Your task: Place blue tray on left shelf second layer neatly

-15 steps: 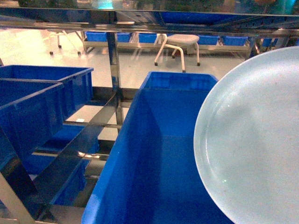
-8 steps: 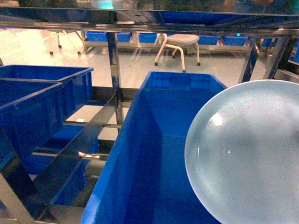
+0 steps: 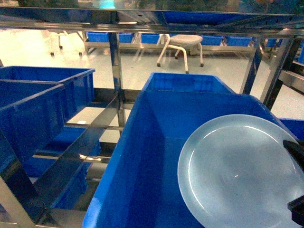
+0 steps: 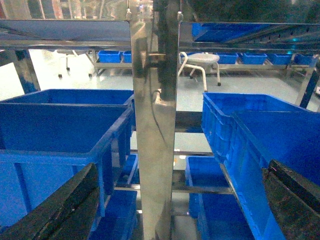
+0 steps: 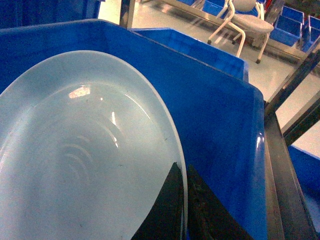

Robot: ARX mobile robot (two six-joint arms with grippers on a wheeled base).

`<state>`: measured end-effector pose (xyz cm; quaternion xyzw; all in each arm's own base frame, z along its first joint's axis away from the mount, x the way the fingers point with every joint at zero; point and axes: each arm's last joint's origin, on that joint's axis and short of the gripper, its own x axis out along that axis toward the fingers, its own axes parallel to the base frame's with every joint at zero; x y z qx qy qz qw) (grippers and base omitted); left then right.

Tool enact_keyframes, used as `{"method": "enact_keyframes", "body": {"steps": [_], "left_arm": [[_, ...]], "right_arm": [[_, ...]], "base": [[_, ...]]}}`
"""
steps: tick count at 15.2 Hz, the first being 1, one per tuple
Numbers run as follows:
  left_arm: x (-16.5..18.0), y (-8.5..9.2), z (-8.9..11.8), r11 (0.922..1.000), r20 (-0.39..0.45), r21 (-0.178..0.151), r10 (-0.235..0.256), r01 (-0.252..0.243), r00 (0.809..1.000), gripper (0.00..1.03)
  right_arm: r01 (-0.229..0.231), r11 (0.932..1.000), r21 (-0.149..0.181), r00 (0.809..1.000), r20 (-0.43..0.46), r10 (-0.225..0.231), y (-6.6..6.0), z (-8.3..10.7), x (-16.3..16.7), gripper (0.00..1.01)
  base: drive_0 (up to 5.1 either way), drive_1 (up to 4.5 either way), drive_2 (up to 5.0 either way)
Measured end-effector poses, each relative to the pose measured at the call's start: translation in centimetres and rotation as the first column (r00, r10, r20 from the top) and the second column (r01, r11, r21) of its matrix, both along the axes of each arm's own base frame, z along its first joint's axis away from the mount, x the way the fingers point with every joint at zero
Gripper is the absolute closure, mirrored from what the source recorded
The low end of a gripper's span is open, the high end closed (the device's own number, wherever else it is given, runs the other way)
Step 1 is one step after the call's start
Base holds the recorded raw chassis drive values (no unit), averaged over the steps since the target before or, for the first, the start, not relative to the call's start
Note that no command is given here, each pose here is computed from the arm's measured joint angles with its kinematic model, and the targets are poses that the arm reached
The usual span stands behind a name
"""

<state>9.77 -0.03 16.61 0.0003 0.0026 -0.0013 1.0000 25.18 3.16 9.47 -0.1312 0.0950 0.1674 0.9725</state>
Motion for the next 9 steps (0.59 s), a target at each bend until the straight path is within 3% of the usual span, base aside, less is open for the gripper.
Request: {"method": "enact_keyframes", "body": {"steps": [9], "left_arm": [[0.0, 0.0, 0.0, 1.0, 0.0, 0.0, 0.0, 0.0, 1.0, 0.05]], "right_arm": [[-0.013, 0.9999, 0.002, 1.0, 0.025, 0.012, 1.04, 0.3, 0.94, 0.99]], "base": [[0.0, 0.0, 0.0]]}}
